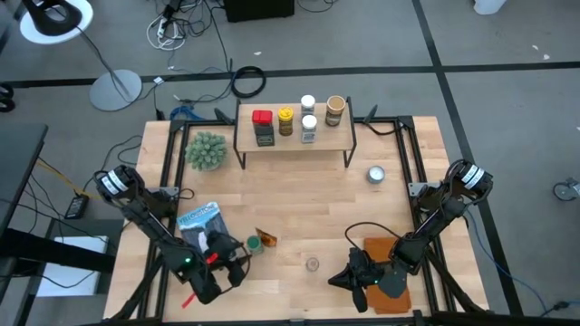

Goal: Shelf spices
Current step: Put the green seasoning bottle on the shelf

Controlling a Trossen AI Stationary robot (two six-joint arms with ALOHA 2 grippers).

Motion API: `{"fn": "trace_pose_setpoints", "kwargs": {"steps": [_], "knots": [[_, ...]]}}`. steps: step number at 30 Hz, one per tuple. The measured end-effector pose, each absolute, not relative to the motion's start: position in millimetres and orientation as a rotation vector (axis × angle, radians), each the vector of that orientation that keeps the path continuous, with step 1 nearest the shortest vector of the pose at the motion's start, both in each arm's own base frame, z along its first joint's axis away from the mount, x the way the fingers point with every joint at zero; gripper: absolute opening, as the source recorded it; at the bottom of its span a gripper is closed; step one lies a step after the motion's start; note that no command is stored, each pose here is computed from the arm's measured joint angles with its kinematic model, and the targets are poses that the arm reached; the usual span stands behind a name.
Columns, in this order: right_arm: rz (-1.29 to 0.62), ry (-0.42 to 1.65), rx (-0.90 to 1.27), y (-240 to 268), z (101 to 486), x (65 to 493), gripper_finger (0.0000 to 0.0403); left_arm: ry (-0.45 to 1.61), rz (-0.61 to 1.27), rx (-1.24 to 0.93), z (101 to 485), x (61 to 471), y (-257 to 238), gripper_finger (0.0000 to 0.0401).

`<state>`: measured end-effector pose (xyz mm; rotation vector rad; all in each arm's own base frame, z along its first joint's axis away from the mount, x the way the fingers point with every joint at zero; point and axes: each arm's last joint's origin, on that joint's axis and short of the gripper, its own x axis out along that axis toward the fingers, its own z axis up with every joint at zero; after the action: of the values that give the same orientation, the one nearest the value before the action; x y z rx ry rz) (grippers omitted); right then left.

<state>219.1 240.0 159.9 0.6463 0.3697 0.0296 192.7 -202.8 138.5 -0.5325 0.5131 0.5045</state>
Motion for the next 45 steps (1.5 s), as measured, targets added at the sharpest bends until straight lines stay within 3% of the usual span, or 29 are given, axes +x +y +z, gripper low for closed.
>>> {"fn": "trace_pose_setpoints", "kwargs": {"steps": [8,21,28,32,37,45], "knots": [[0.031,0.37,0.652,240,160,219,0.0007,0.711,0.57,-0.469,131,185,-191,0.0248],[0.028,0.366,0.648,240,160,219,0.0006,0.568,0.707,-0.379,133,199,-167,0.0248],[0.028,0.366,0.648,240,160,219,0.0007,0.733,0.458,-0.499,135,213,-187,0.0248],[0.028,0.368,0.645,240,160,219,0.0007,0.607,0.329,-0.482,145,223,-199,0.0248],[0.028,0.368,0.645,240,160,219,0.0007,0.426,0.307,-0.431,157,234,-203,0.0248],[0.05,0.375,0.648,245,160,214,0.0007,0.458,0.236,-0.394,159,235,-206,0.0248]]}}
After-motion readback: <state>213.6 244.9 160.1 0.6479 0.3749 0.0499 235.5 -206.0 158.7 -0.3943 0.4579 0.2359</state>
